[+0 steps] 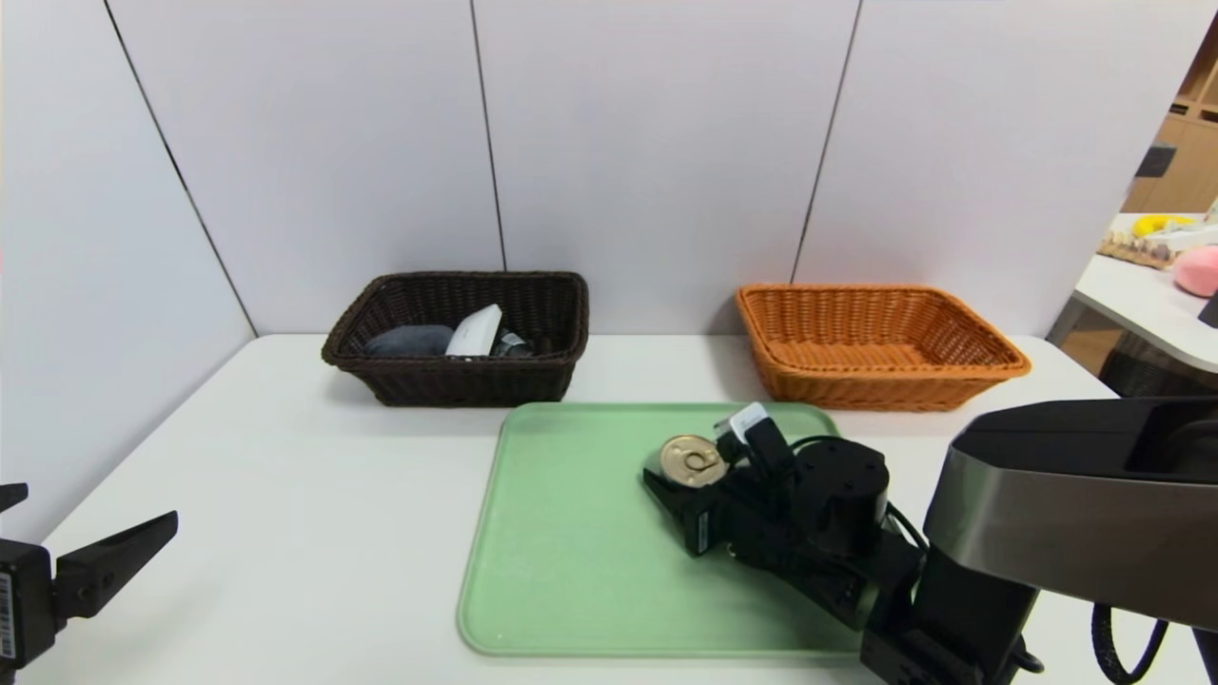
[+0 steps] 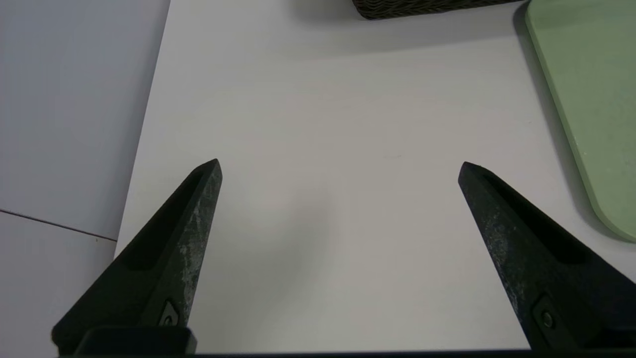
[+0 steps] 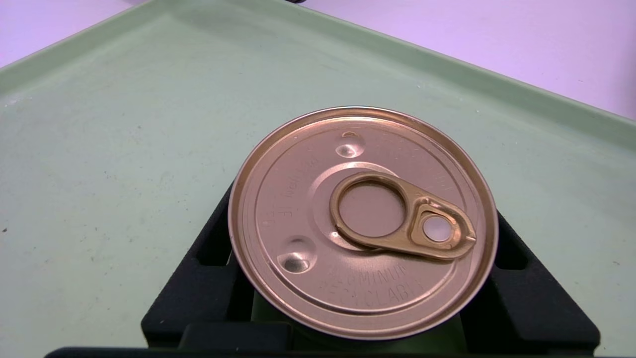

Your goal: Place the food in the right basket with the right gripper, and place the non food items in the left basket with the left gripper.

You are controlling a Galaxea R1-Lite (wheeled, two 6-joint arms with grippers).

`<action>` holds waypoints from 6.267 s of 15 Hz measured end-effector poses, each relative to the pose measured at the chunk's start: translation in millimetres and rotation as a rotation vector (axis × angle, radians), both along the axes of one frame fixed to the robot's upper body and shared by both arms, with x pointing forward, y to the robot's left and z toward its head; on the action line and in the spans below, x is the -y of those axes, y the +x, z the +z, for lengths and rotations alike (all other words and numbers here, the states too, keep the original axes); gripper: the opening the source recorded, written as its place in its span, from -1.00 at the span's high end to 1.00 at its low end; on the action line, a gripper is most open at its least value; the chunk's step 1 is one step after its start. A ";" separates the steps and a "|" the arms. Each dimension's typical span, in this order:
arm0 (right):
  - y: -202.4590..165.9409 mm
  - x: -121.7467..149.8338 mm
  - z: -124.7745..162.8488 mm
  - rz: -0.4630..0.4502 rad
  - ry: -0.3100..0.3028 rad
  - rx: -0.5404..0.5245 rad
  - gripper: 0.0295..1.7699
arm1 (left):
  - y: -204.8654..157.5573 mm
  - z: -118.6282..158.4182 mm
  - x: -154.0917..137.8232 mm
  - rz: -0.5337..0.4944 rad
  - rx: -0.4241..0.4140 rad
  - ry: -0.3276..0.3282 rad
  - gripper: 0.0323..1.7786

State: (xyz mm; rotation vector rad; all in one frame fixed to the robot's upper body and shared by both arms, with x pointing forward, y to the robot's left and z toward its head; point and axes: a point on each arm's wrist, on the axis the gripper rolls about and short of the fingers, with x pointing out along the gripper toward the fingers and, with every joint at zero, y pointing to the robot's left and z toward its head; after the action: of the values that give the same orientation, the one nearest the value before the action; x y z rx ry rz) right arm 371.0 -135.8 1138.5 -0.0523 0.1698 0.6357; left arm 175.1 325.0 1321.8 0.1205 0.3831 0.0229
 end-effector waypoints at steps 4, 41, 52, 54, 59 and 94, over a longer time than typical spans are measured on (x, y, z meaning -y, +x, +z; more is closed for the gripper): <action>-2.7 0.9 1.1 0.001 -0.004 -0.004 -0.17 | -0.7 -1.0 0.0 -0.001 -0.002 0.000 -0.90; 100.6 161.3 216.3 -0.606 -0.115 -0.334 -0.17 | -2.3 -3.0 2.9 -0.123 0.025 -0.042 -0.90; 141.0 158.3 181.5 -0.655 -0.089 -0.505 -0.17 | -8.1 -1.3 2.3 -0.127 0.050 -0.089 -0.90; 146.6 158.2 182.6 -0.659 -0.104 -0.529 -0.17 | -8.2 -1.1 2.4 -0.128 0.050 -0.098 -0.90; 162.6 158.8 156.5 -0.669 -0.200 -0.602 -0.17 | -12.0 -1.6 1.8 -0.126 0.060 -0.113 -0.90; 1.8 149.4 312.2 -0.555 -0.227 -0.287 -0.89 | -1.8 46.4 4.1 -0.168 0.177 -0.118 -0.90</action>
State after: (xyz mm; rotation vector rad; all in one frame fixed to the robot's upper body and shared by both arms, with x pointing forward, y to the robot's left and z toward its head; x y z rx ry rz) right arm 372.7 -285.2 1450.7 -0.1272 0.5139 0.0642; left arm 173.3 320.9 1368.2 0.0337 0.1958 -0.1539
